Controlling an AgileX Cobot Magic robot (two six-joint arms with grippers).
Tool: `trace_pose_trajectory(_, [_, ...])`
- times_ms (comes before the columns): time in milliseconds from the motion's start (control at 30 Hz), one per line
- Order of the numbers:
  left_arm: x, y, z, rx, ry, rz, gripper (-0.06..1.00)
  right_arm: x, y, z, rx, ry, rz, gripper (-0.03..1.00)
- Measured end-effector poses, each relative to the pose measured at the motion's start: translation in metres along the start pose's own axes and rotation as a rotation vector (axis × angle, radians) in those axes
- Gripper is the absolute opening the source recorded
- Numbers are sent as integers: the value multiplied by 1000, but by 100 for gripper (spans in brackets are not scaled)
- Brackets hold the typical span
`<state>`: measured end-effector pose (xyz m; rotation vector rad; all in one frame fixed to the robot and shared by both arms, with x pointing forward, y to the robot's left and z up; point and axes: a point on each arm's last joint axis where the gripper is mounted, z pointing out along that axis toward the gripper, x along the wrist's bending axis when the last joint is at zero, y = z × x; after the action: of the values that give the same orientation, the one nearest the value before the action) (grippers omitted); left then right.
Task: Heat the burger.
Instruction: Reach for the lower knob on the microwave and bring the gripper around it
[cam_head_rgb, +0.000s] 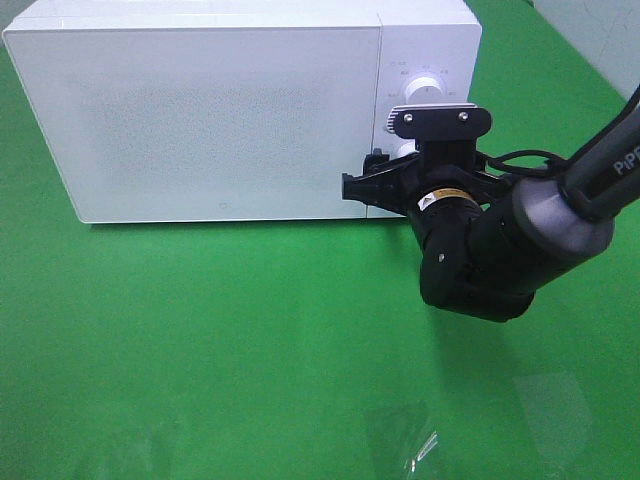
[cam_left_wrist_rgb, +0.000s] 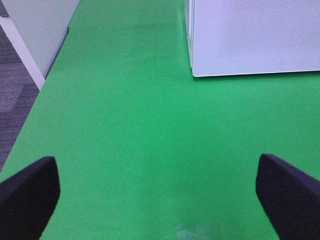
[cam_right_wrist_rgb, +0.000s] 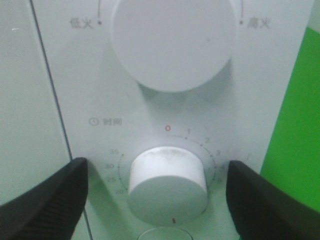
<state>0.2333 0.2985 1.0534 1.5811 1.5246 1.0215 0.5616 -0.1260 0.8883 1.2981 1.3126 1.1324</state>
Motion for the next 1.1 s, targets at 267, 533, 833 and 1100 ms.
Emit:
trace_pose_trajectory(267, [0,0,0,0,0,0,99,0,0,0,0,-4,2,50])
trace_pose_trajectory(533, [0,0,0,0,0,0,99,-1,-1,-1,7,-8,14,44])
trace_pose_trajectory(833, [0,0,0,0,0,0,99,-1,-1,-1,5,0,183,44])
trace_pose_trajectory(1100, [0,0,0,0,0,0,99,0,-2,-3,3,23,787,44])
